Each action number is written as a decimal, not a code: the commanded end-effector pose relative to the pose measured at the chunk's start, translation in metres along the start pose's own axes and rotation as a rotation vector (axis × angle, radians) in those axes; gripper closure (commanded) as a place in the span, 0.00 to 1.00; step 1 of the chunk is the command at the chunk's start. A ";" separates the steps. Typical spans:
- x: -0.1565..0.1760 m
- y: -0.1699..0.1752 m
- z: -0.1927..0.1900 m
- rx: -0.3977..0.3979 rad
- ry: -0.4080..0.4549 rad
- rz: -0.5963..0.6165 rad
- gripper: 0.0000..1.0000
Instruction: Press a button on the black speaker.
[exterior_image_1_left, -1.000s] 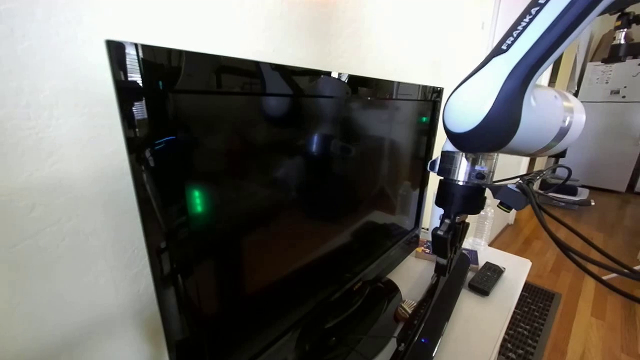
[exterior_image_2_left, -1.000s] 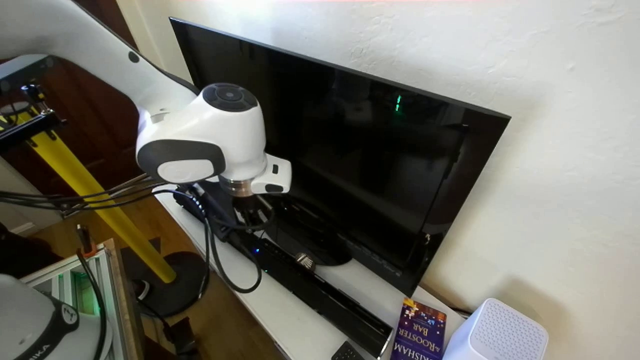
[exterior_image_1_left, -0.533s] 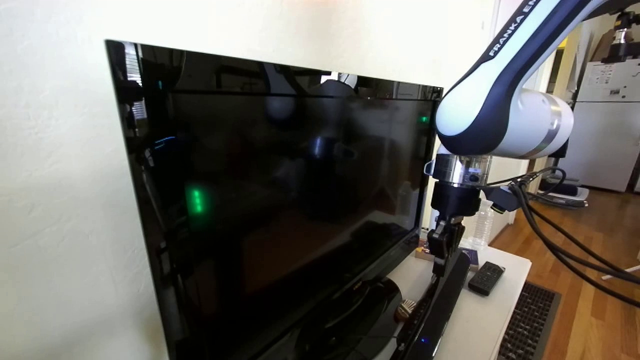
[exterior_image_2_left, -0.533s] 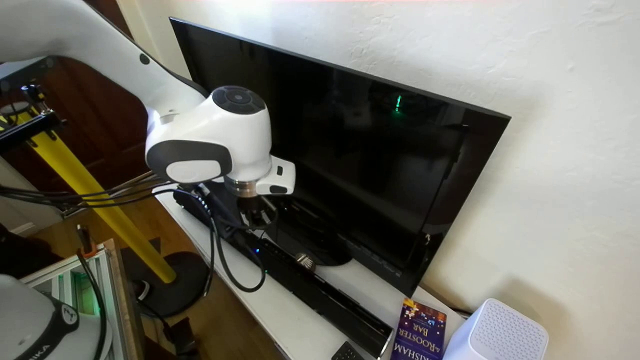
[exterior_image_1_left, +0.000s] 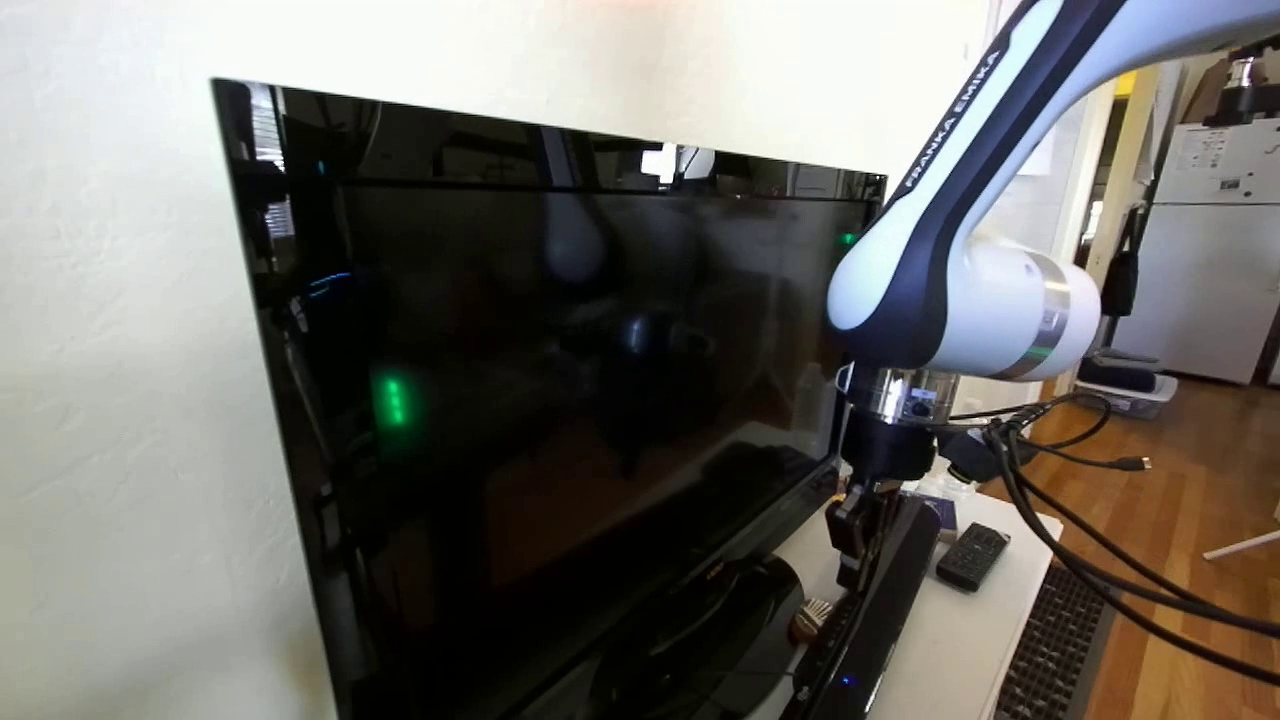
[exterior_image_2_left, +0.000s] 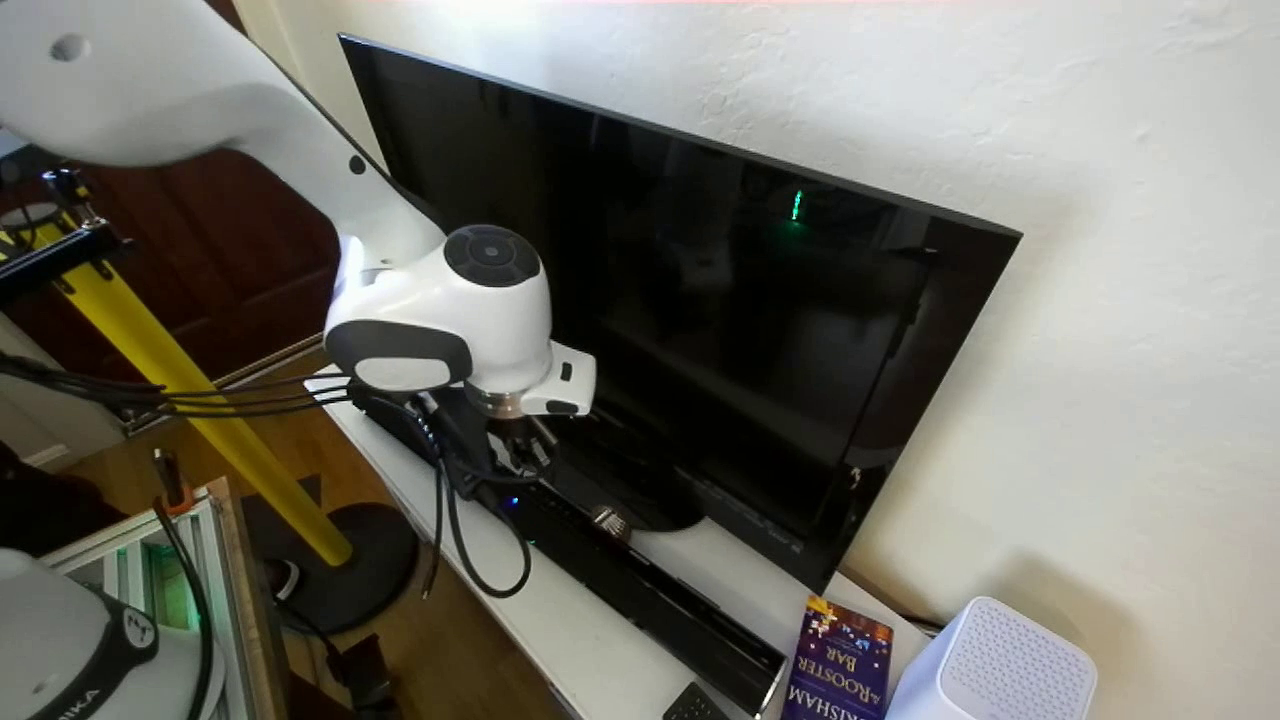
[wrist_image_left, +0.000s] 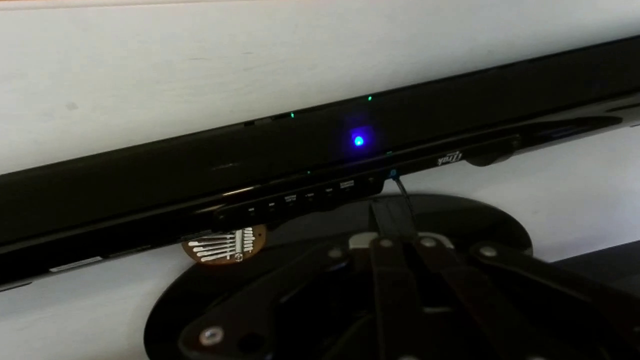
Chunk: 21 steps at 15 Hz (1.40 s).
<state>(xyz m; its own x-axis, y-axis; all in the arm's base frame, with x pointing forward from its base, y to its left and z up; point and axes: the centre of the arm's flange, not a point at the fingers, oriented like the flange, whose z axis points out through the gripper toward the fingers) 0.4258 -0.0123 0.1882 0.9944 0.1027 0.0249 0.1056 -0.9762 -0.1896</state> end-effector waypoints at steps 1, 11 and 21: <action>0.017 0.010 0.032 0.022 0.058 0.005 1.00; 0.035 0.043 0.061 0.006 0.083 0.057 1.00; 0.032 0.052 0.074 0.005 0.020 0.068 1.00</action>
<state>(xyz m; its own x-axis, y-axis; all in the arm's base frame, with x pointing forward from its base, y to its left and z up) 0.4572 -0.0426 0.1120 0.9986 0.0265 0.0464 0.0350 -0.9808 -0.1920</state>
